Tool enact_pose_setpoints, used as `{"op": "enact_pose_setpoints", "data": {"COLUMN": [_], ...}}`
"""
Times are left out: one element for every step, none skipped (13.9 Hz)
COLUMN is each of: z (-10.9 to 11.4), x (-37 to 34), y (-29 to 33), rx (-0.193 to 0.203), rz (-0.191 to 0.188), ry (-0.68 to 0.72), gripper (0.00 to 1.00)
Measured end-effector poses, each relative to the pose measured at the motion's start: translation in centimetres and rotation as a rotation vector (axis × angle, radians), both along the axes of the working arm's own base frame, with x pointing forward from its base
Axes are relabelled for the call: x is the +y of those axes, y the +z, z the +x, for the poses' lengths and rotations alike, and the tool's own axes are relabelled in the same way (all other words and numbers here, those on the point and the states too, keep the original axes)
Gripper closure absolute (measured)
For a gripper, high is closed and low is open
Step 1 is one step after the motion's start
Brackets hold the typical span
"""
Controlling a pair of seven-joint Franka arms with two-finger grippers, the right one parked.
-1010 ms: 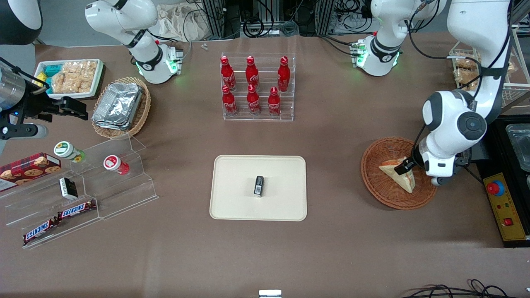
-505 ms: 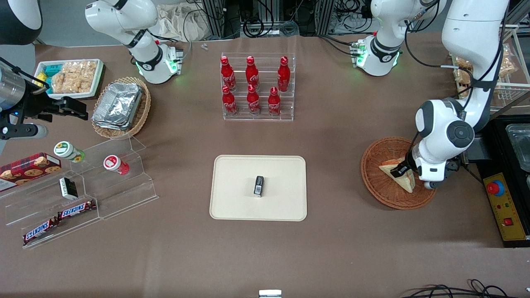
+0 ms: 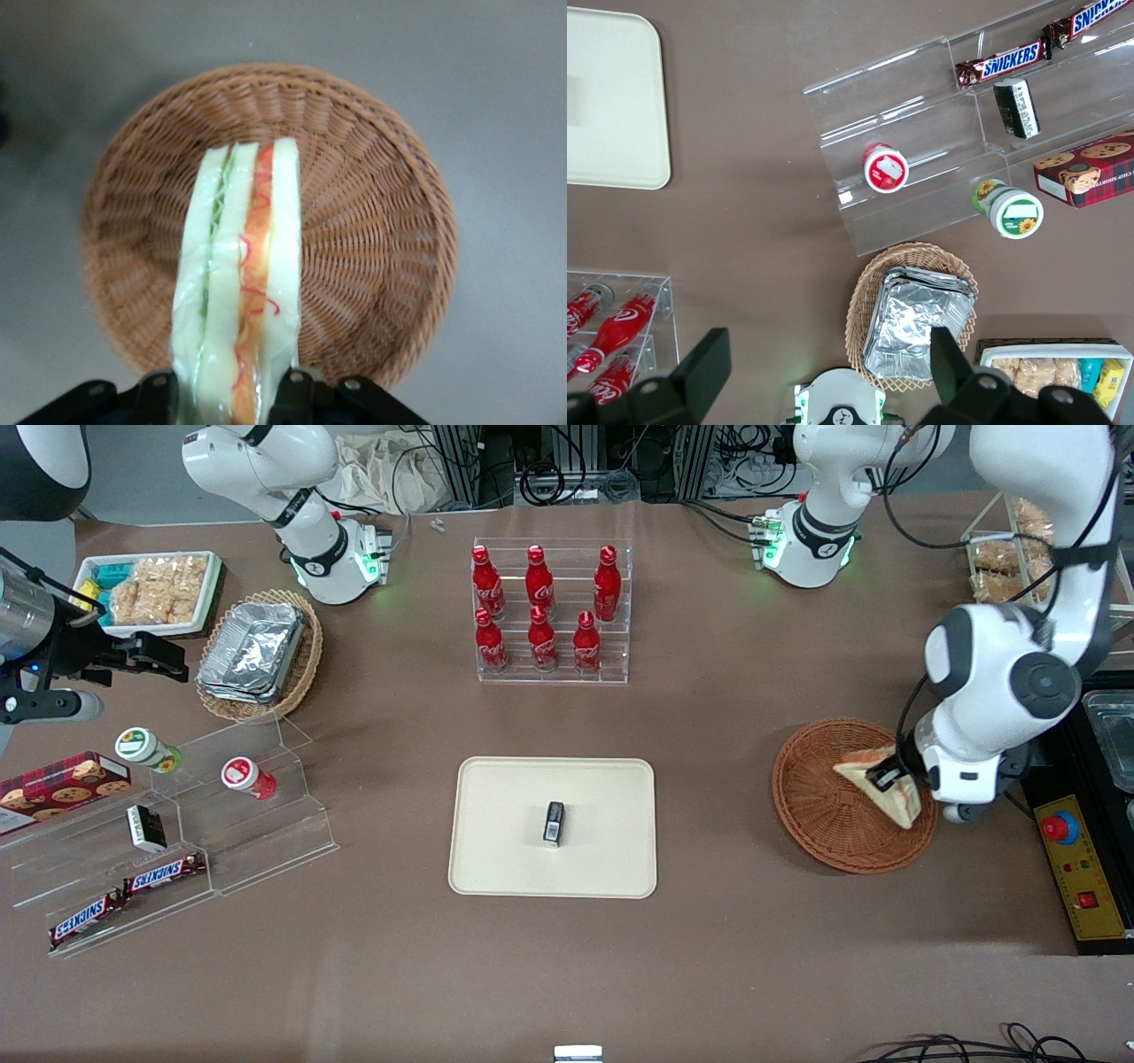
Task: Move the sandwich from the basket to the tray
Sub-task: 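Lift the sandwich with the left gripper and carry it toward the white tray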
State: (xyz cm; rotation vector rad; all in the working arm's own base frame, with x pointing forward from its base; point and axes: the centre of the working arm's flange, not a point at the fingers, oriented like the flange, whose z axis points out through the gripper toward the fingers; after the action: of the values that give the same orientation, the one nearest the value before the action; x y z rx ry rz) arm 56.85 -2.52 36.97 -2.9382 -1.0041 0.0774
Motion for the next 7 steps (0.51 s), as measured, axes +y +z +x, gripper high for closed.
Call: {"op": "enact_pose_setpoints", "data": {"z": [-0.2,-0.6,-0.9,-1.3,-1.7,-2.2,-2.4], "x": [-1.3,-3.4,-6.3,-9.4,-12.6,-15.8,-19.0], "y": [2.8,5.2,7.0,7.8,7.8,7.3,6.5], "rx": [0.033,0.065,0.085,0.089,0.089,0.084,0.063], "rz": [0.0,-0.002,-0.004,-0.008,-0.013,-0.023,-0.043], "ry": [-0.047,-0.11,-0.18,-0.241,-0.301,-0.36,-0.414], "gripper": [0.71,0.76,0.8,0.8,0.8,0.8,0.8]}}
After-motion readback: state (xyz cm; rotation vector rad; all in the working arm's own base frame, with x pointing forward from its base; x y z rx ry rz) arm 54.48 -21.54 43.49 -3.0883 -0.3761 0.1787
